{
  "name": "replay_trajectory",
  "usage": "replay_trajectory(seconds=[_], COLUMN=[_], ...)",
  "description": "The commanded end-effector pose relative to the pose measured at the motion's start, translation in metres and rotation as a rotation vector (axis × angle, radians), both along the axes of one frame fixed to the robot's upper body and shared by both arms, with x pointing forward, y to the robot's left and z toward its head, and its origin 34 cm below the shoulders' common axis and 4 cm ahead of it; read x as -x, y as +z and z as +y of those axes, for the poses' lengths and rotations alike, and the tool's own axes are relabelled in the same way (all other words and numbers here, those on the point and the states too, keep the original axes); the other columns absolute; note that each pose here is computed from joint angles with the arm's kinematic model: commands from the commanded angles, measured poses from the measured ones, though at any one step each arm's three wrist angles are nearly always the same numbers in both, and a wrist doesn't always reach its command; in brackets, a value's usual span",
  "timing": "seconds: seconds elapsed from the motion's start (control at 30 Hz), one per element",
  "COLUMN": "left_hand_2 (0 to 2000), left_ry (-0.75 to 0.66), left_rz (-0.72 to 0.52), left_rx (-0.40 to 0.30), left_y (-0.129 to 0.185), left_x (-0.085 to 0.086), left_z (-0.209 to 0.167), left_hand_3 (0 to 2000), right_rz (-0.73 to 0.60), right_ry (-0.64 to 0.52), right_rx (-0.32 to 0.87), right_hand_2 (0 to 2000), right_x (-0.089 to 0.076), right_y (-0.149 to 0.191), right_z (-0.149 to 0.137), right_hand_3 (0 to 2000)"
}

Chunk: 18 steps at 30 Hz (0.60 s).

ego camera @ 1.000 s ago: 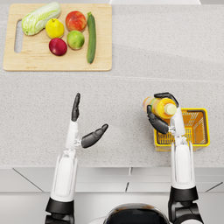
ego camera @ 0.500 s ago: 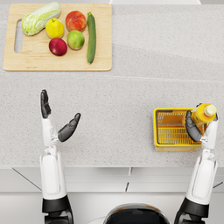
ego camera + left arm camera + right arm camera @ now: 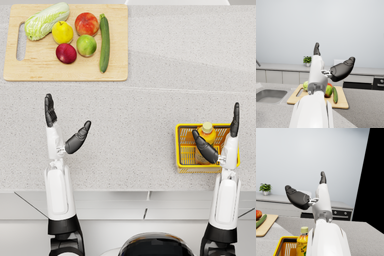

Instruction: Pick up the lemon tea and place it into the yellow basket

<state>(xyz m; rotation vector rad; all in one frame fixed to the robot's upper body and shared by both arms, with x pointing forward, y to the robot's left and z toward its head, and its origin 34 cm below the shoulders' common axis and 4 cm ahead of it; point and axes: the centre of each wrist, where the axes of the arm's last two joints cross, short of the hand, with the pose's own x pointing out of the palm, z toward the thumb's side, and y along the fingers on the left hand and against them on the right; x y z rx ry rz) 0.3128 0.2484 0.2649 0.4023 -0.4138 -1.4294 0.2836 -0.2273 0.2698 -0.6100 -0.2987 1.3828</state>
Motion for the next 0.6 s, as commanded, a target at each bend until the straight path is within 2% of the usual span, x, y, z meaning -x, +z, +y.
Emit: replay_trajectory(seconds=[0.03,0.17,0.23,0.27,0.6], left_hand_2=[0,0,0,0,0], left_ry=[0.046,0.083,0.077,0.069,0.075], left_rz=[-0.080,-0.058,-0.029,-0.032,-0.010], left_rx=[0.020,0.051,0.051,0.045,0.054], left_y=[0.030,0.022,0.014,0.014,0.007], left_x=[-0.006,-0.005,-0.007,-0.006,-0.007], left_z=[0.015,0.027,0.025,0.022,0.025], left_hand_3=[0,0,0,0,0], right_rz=[-0.093,-0.052,-0.005,-0.028,0.010], right_ry=[-0.055,-0.113,-0.085,-0.086,-0.084], right_rx=[-0.007,-0.042,-0.034,-0.031,-0.035], right_hand_2=[0,0,0,0,0], right_x=[-0.004,-0.007,-0.015,-0.009,-0.014], right_y=[0.030,0.017,0.007,0.011,0.002], right_z=[-0.018,-0.036,-0.029,-0.028,-0.028], right_hand_3=[0,0,0,0,0])
